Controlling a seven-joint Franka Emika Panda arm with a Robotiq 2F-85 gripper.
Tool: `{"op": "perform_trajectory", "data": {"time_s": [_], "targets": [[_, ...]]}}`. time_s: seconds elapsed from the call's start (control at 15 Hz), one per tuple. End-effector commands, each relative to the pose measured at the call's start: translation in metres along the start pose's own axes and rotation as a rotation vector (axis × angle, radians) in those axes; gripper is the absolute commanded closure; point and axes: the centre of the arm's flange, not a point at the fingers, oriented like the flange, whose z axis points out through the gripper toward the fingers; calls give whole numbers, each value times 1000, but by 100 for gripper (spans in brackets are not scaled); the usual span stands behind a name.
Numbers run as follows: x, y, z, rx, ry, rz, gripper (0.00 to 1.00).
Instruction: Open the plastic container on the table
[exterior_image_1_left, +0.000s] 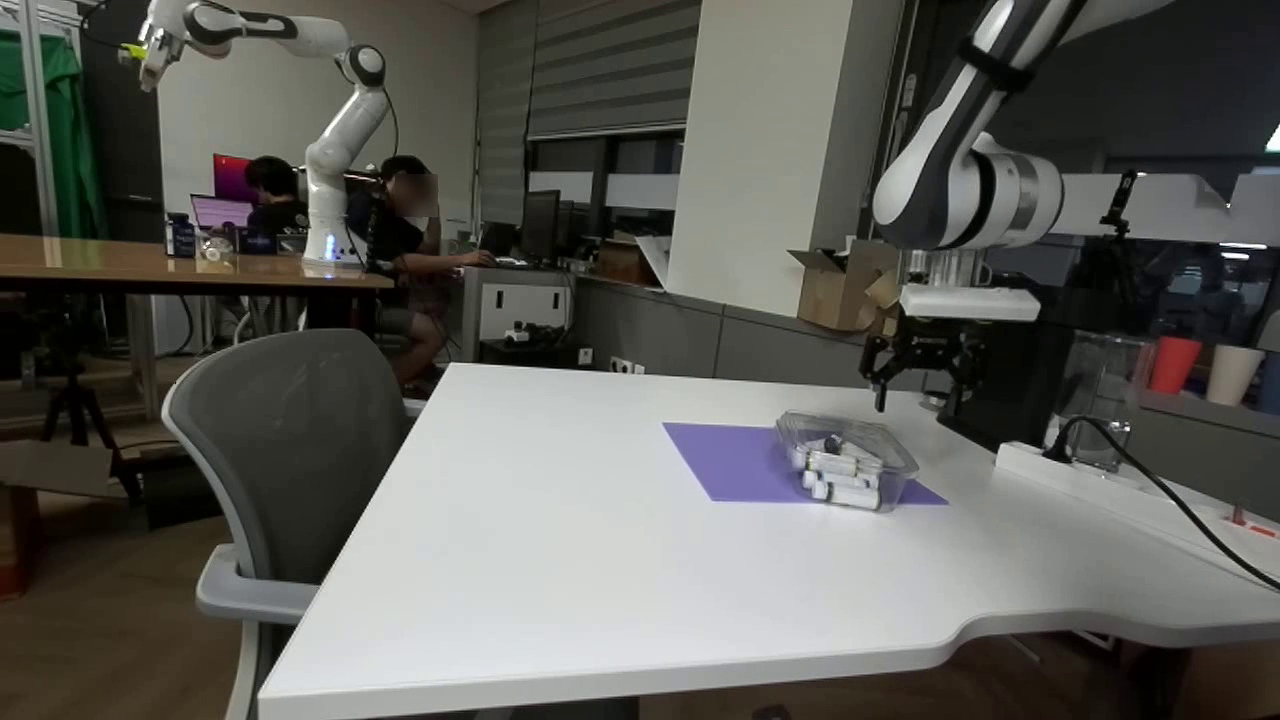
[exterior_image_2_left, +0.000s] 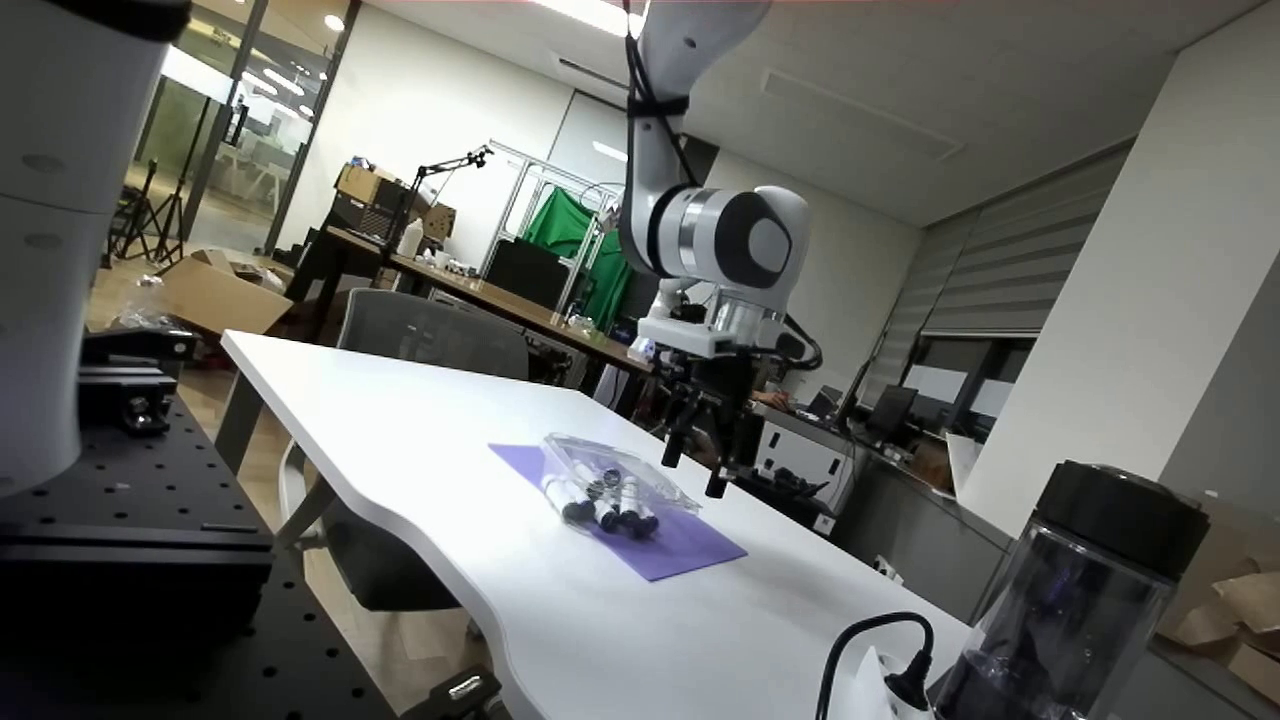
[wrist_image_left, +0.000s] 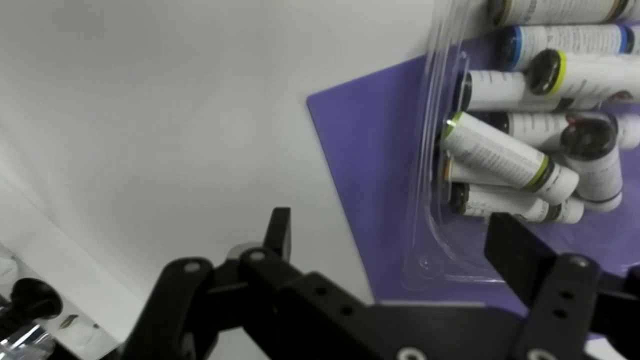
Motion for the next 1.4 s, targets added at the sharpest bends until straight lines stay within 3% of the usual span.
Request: {"op": "perform_trajectory", "data": {"time_s": [0.0,0.67,1.07,1.33], "targets": [[42,2,27,105,3,61,0],[74,9,47,341,-46,158,0],[81,16,44,415,-79,190,0],[83,18,47,506,-160,223,0]]}}
